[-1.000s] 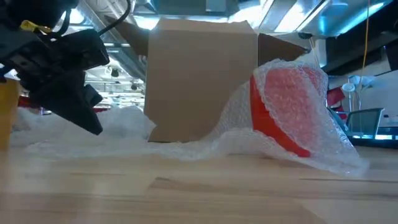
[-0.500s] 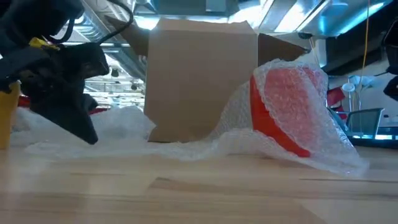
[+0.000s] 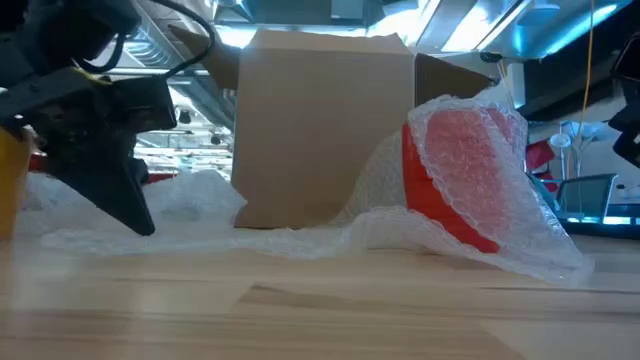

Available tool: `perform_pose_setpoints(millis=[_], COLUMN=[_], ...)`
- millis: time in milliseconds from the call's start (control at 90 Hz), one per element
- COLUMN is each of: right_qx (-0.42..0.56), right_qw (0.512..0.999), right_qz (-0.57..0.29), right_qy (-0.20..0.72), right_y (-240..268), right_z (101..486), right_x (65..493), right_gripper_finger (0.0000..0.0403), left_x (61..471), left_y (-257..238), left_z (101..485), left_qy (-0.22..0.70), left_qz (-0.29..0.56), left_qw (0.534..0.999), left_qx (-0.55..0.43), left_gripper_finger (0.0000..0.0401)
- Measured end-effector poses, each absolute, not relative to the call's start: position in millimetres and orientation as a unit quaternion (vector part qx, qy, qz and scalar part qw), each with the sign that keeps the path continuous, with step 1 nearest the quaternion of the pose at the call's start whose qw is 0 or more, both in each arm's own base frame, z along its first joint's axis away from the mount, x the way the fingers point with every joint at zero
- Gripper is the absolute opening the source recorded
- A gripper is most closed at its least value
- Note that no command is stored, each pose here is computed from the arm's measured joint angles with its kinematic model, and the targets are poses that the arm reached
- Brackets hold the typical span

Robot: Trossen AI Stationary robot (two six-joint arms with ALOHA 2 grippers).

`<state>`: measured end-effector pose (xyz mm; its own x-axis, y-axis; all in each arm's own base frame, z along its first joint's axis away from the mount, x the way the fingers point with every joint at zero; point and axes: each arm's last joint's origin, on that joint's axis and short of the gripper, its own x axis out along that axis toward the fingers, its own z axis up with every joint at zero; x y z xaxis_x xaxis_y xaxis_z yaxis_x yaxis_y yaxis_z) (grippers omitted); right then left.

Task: Wrap mug
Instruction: Wrap the red mug with the bubble wrap

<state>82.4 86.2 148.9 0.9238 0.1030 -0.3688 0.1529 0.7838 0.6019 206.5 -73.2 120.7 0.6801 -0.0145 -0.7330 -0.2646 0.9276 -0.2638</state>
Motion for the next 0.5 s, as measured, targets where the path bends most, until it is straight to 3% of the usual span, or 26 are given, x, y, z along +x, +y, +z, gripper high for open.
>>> perform_pose_setpoints(millis=[156,367,500], right_qx=[0.328,0.332,0.334], right_qw=[0.925,0.925,0.924], right_qz=[-0.019,-0.019,-0.019], right_qy=[0.189,0.184,0.183], right_y=[85.8,86.1,86.2], right_z=[149.2,150.0,150.3], right_x=[82.5,82.9,82.9], right_gripper_finger=[0.0000,0.0000,0.0000], left_x=[216.9,224.0,228.8], left_y=[-68.9,-64.7,-67.2], left_z=[120.9,100.2,96.7], left_qy=[0.360,0.383,0.380], left_qz=[0.071,0.092,0.059], left_qw=[0.910,0.900,0.906], left_qx=[-0.191,-0.189,-0.177], left_gripper_finger=[0.0097,0.0098,0.0090])
